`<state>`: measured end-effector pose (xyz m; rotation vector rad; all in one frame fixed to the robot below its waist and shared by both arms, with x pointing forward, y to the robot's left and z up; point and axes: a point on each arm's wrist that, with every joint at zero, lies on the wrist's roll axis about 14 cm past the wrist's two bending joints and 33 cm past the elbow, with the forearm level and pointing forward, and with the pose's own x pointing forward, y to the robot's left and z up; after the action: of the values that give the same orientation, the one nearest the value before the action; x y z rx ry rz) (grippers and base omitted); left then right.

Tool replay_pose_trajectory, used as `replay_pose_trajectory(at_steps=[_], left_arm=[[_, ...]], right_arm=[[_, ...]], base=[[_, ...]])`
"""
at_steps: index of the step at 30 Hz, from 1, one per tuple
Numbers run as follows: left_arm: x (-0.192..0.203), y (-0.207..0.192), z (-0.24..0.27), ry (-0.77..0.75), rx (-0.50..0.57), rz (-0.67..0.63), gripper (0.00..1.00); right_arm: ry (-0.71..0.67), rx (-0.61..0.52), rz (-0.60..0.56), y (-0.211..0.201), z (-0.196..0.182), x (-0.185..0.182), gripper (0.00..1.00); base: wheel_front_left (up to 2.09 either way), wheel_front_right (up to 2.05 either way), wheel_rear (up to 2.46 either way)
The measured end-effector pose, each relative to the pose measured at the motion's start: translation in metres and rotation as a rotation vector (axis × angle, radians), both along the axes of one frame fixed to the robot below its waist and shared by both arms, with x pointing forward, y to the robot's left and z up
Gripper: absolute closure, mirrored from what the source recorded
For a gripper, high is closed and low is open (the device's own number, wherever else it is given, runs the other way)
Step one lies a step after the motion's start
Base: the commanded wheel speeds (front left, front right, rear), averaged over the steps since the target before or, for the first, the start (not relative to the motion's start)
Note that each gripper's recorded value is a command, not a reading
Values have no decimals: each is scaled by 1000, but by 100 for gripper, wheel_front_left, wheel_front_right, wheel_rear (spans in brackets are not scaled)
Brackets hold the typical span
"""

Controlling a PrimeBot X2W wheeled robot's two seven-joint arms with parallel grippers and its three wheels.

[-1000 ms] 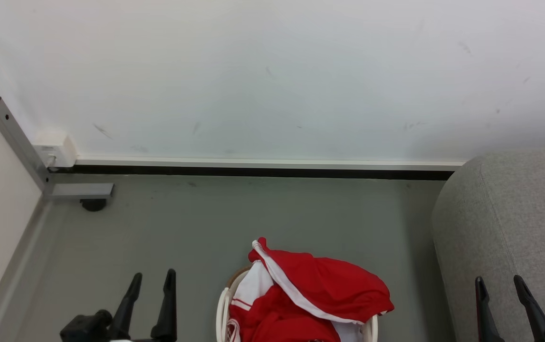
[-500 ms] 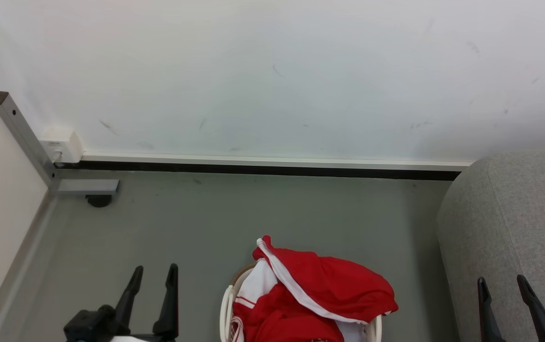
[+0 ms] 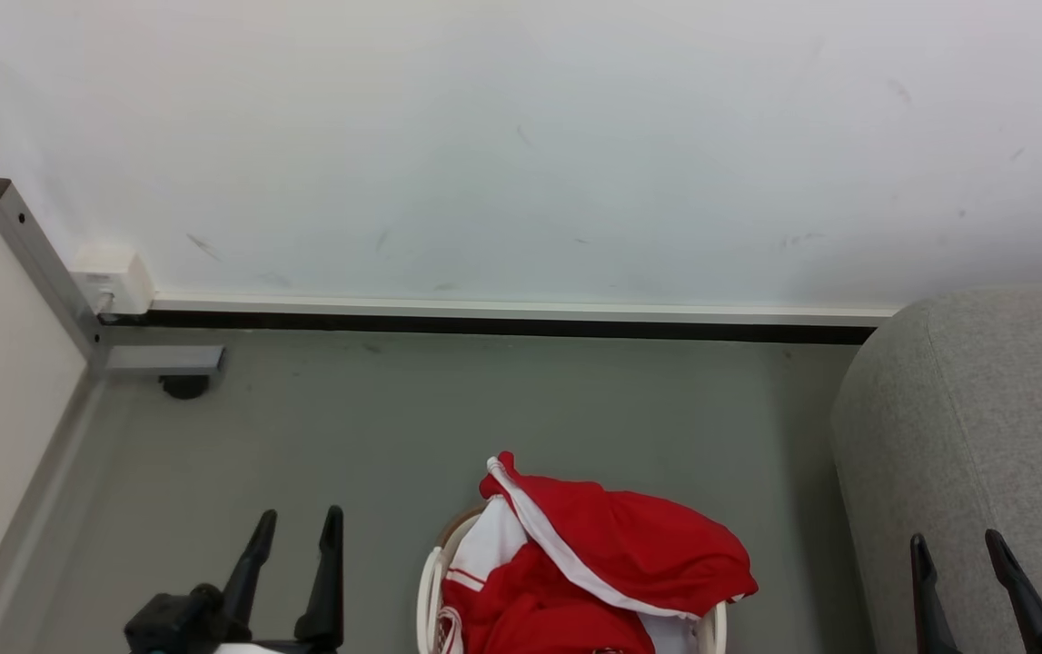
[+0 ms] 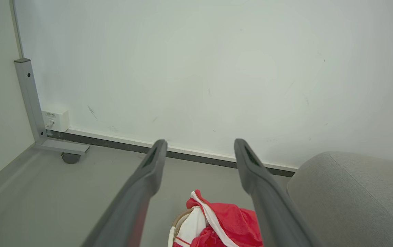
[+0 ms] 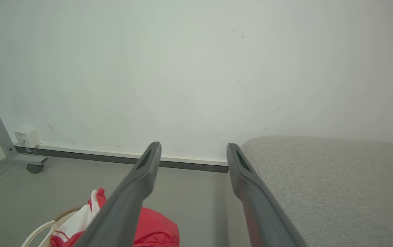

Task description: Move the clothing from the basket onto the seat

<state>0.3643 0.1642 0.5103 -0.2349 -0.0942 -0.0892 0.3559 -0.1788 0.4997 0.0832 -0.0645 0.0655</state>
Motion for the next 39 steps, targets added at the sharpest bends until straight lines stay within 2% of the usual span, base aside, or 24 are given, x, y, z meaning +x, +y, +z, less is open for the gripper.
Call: replay_pose_trajectory(at_steps=[20, 28, 39], left_arm=[[5, -9, -2, 4, 21, -28, 0], [19, -26, -3, 7, 28, -79, 0], [97, -108, -22, 17, 123, -345, 0]], right_arm=[[26, 8, -15, -4, -8, -3, 0], [29, 9, -26, -8, -9, 2, 0], [2, 52, -65, -21, -6, 53, 0]], base=[[0, 0, 0], [0, 0, 0], [0, 0, 0]])
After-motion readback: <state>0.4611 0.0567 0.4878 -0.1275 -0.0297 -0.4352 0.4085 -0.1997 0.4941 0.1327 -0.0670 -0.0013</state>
